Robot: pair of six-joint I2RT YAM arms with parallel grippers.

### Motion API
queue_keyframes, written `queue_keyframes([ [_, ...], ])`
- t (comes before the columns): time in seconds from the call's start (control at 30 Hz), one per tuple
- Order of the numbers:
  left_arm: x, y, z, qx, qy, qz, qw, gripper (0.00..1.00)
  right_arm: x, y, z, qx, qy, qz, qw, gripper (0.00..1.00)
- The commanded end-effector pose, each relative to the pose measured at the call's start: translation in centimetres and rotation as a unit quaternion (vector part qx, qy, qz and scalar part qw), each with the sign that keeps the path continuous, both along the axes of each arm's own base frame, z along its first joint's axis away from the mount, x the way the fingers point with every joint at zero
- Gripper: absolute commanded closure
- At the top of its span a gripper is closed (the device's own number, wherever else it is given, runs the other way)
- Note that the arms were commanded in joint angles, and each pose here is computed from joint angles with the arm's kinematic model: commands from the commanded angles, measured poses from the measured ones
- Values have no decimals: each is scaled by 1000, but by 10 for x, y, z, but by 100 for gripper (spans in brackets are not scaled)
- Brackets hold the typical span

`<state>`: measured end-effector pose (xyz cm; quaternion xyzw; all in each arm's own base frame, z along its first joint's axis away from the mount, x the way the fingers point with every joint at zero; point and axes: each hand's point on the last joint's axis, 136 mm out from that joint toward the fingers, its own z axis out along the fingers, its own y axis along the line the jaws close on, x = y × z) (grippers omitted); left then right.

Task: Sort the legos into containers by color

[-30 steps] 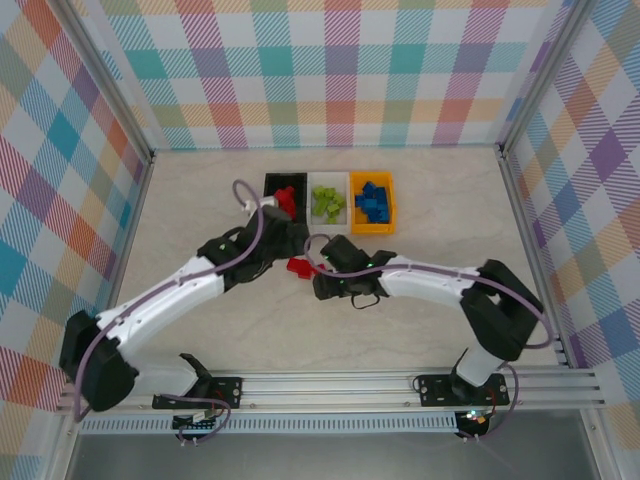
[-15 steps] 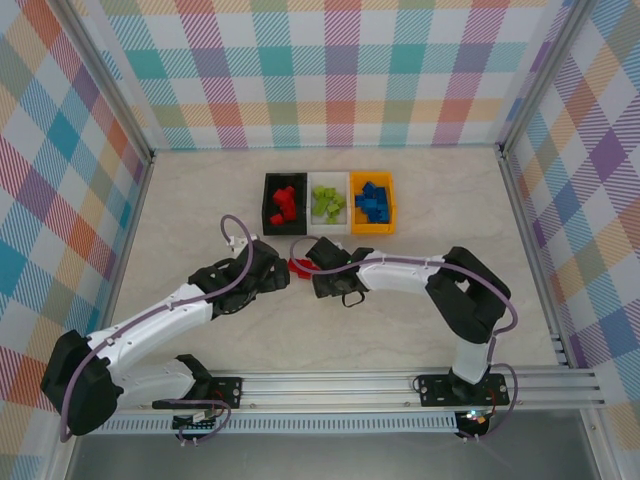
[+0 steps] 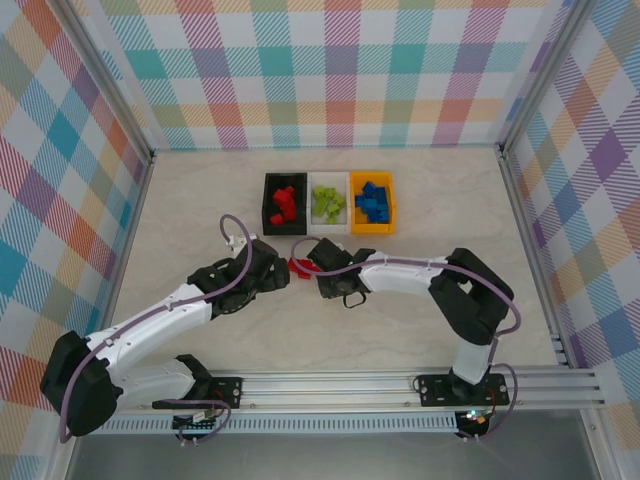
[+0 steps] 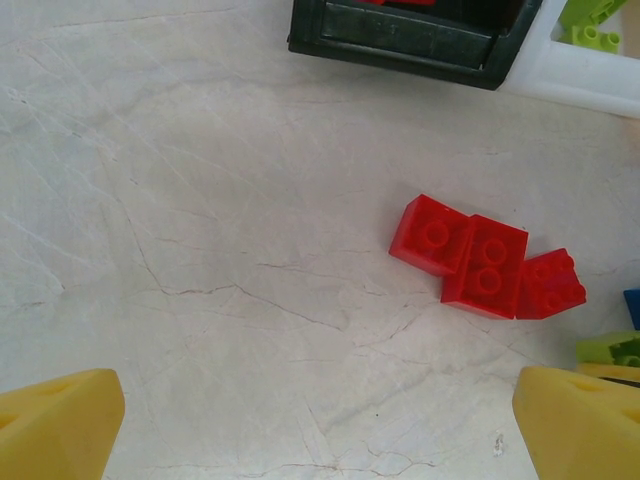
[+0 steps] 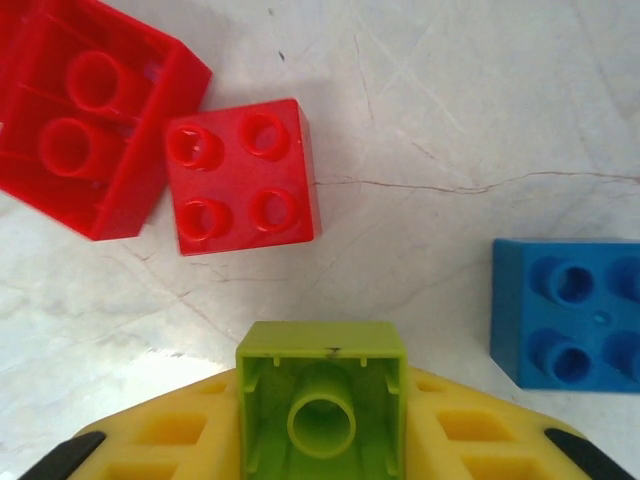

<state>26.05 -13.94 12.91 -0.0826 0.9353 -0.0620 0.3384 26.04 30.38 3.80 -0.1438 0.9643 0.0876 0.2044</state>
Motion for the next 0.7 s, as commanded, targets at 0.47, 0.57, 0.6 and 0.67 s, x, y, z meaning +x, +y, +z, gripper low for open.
queue_keyframes([
  [0.47, 4, 1, 7, 3, 0, 2, 1000, 0, 176, 18, 107, 82, -103, -54, 990, 63],
  [0.57, 3, 1, 6, 5, 4, -1, 1000, 0, 201, 19, 98, 74, -92, -65, 991, 62],
  [0.6, 3, 1, 6, 4, 4, -3, 1000, 0, 207, 20, 99, 75, -92, -69, 991, 62],
  [0.67, 3, 0, 4, 4, 8, -5, 1000, 0, 215, 20, 94, 71, -86, -76, 991, 60],
])
